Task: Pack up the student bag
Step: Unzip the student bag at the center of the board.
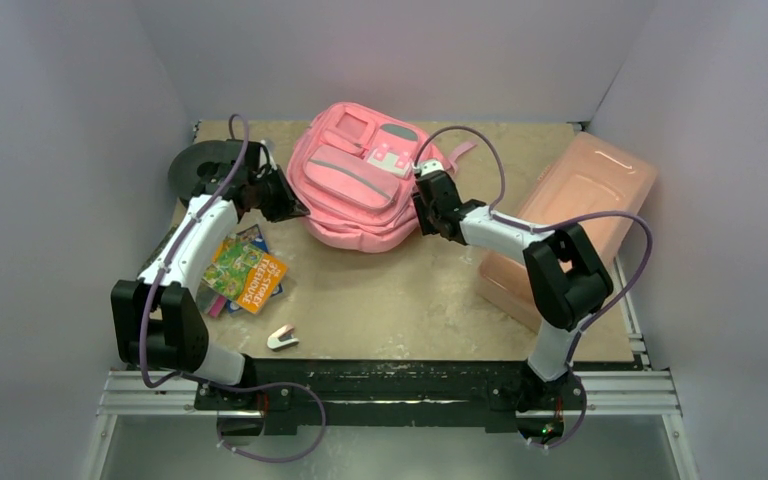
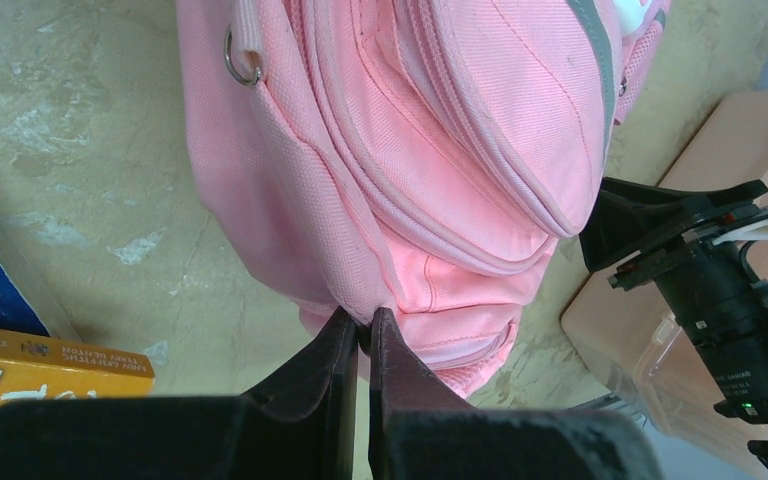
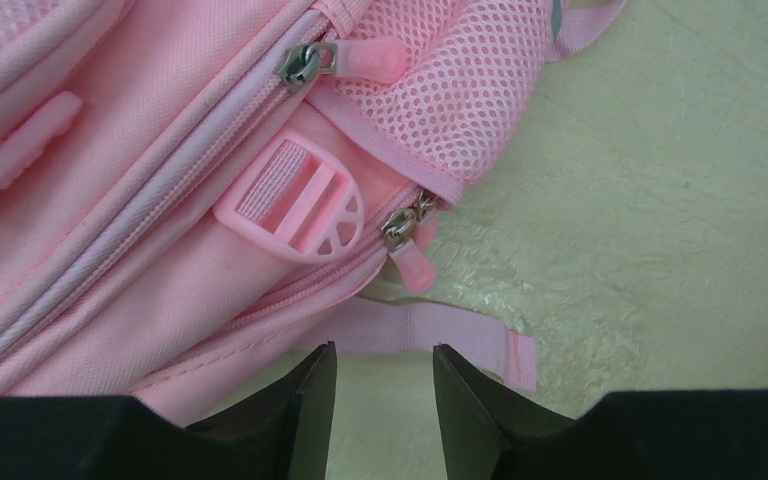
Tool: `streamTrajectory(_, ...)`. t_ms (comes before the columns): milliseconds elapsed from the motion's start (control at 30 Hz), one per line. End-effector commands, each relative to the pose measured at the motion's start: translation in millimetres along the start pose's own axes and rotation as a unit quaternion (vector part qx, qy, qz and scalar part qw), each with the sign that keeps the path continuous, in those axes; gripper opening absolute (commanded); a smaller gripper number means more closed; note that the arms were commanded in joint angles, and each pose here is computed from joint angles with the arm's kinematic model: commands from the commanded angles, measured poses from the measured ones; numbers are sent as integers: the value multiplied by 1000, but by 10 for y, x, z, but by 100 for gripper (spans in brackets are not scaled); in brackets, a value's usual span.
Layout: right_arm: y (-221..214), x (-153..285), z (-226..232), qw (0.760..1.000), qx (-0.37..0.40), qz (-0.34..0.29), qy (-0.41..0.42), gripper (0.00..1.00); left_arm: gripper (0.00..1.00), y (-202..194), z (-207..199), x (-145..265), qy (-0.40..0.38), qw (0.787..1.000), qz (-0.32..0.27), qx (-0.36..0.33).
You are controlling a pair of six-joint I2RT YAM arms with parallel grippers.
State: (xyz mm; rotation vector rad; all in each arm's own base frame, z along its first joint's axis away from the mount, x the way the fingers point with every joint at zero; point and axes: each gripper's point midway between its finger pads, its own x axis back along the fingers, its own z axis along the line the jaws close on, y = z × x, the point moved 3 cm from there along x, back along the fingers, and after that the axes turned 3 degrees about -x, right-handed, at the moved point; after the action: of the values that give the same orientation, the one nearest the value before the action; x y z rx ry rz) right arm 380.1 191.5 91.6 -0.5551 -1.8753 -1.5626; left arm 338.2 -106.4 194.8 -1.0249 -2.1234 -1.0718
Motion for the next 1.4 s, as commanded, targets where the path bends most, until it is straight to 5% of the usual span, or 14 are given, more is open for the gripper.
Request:
streamTrajectory(0,366,-39,-64,997,6,-67,-29,43,0,294,-249,259,-42,996,-62,-37)
streamTrajectory(300,459,-193,-33,994,19,-110,-20,39,0,281,-291,228,-68,996,-48,-27)
streamTrajectory(867,288,-397,-103,995,92,-46,-7,37,0,315,-357,310,-91,994,-54,-33)
streamTrajectory(1367,401,-322,100,981,156,-82,79,37,0,300,-442,317,-122,991,-47,-35)
